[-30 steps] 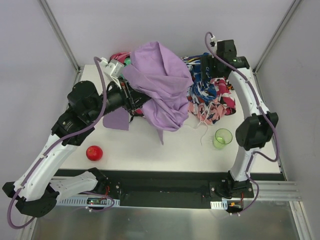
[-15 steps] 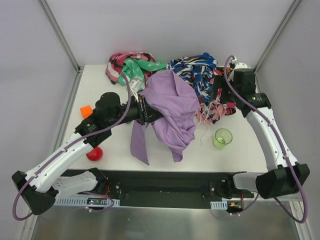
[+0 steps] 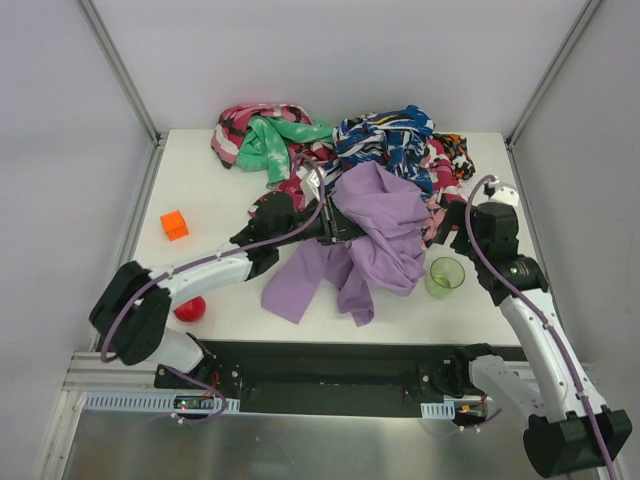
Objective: Pick out a specific cloth from the pile
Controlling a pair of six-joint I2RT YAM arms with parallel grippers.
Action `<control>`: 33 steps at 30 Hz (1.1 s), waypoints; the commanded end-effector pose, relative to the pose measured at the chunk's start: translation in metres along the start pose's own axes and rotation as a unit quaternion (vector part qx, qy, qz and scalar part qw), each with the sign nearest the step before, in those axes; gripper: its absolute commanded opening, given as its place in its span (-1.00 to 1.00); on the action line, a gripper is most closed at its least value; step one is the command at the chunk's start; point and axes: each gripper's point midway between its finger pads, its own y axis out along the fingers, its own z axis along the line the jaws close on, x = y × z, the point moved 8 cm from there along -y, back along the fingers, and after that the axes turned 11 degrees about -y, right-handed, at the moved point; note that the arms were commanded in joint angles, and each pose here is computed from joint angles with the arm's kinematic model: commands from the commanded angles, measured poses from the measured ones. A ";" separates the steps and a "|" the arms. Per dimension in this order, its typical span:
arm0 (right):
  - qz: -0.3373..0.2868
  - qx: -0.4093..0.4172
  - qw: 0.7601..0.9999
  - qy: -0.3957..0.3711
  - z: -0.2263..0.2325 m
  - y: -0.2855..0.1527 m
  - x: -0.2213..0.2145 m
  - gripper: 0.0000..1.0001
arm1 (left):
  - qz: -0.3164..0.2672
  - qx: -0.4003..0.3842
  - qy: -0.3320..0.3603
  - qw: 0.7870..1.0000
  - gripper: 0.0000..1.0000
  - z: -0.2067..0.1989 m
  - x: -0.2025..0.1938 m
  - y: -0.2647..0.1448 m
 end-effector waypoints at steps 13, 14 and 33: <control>-0.099 -0.071 0.990 0.065 -0.029 -0.038 -0.019 0.91 | 0.011 -0.091 0.036 0.995 -1.00 -0.019 -0.013 0.017; -0.098 -0.075 0.990 0.064 -0.030 -0.039 -0.020 0.91 | 0.004 -0.046 0.039 0.998 -1.00 -0.003 -0.017 0.012; -0.046 -0.072 0.993 0.077 -0.024 -0.036 -0.019 0.91 | -0.024 0.328 0.026 0.944 0.98 0.115 -0.059 -0.067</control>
